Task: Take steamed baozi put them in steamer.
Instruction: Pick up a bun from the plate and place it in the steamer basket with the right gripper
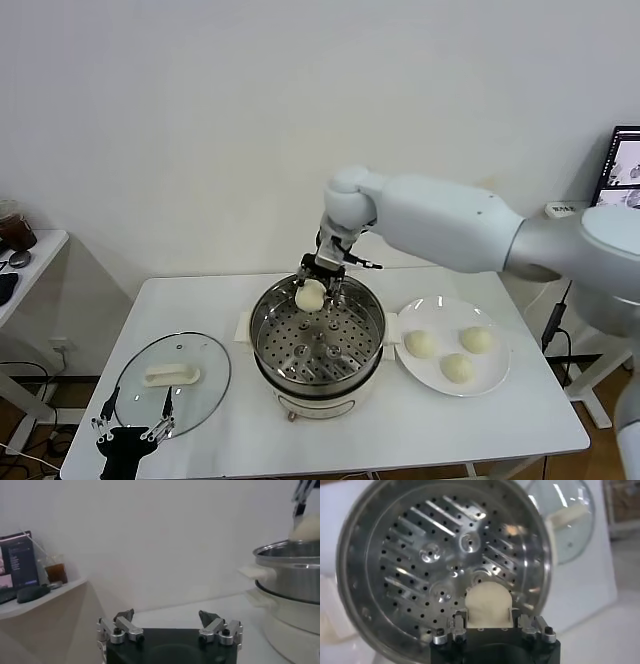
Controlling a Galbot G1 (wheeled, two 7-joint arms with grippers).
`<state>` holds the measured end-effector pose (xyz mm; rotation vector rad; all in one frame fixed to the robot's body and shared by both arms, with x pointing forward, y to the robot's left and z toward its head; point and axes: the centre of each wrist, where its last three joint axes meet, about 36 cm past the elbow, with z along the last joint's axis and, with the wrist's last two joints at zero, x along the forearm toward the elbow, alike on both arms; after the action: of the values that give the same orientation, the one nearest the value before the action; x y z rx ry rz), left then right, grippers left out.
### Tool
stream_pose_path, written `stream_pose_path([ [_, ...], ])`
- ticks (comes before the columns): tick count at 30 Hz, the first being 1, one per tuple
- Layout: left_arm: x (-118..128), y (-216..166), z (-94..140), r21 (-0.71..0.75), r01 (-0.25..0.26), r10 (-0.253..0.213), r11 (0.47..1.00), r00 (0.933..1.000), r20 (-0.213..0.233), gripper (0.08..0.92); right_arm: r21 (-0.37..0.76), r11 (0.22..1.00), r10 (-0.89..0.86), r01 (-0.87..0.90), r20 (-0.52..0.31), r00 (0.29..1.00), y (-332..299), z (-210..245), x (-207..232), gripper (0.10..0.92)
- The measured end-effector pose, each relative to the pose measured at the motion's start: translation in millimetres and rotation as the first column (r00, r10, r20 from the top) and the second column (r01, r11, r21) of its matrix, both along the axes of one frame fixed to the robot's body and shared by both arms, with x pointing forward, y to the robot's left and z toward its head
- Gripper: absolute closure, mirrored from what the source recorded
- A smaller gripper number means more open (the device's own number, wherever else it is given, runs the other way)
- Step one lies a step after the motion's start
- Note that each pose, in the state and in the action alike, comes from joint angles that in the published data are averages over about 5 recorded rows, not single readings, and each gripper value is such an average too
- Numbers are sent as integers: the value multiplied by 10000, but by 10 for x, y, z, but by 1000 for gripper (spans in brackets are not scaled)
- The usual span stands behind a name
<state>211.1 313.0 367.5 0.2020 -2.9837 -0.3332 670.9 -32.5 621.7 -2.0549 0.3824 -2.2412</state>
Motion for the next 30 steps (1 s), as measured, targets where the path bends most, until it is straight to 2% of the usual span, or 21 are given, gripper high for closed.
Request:
stream_pose_path([
  [14,16,4,-19,-15,-43,43,10000,10000,-16,177,-547,9900,1333,-1303,547,9896,78,-344,118,450],
  [24,20,6,-15,6,-69,69,10000,10000,-23,177,-174,9921,1252,-1244,572,9905,10,-253,141,220],
  [30,27,22,26,62,-48,48,10000,10000,57,177,520,9985,-182,163,363,9992,-205,101,23,200],
])
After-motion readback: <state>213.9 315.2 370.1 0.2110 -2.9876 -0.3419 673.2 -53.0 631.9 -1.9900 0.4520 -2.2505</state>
